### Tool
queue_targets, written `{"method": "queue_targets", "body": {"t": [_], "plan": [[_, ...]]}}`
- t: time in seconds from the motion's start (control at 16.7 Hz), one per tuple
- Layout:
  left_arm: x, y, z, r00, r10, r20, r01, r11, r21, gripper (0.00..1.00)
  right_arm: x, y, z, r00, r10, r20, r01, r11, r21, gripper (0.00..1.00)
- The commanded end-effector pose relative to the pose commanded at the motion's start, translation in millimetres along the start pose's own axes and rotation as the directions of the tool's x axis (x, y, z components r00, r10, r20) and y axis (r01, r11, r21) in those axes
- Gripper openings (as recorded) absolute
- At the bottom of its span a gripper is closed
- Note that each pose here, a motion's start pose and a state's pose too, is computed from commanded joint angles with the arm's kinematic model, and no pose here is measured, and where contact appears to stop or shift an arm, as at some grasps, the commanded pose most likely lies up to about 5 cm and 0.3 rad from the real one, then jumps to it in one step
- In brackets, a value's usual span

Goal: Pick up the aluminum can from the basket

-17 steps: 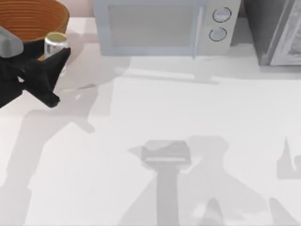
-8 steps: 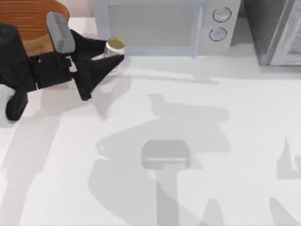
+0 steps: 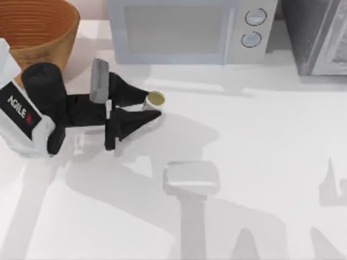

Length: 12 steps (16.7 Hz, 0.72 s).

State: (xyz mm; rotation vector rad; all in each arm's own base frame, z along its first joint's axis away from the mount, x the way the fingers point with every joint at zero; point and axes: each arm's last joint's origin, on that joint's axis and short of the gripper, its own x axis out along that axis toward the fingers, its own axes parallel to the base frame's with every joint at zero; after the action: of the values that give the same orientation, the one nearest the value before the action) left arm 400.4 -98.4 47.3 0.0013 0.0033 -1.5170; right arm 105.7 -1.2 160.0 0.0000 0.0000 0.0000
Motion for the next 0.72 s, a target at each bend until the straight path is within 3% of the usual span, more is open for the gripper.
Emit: {"method": "queue_targets", "body": {"t": [0.3, 0.66, 0.72], "plan": [[3.9, 1.5, -29.2, 0.997, -0.074, 0.003, 0.074, 0.997, 0.001, 0.00, 0.0, 0.0, 0.0, 1.000, 0.000, 0.000, 0.000, 1.000, 0.000, 1.00], [4.0, 1.5, -29.3, 0.997, -0.074, 0.003, 0.074, 0.997, 0.001, 0.00, 0.0, 0.0, 0.0, 1.000, 0.000, 0.000, 0.000, 1.000, 0.000, 1.00], [4.0, 1.5, -29.3, 0.997, -0.074, 0.003, 0.074, 0.997, 0.001, 0.08, 0.0, 0.0, 0.0, 1.000, 0.000, 0.000, 0.000, 1.000, 0.000, 1.00]]}}
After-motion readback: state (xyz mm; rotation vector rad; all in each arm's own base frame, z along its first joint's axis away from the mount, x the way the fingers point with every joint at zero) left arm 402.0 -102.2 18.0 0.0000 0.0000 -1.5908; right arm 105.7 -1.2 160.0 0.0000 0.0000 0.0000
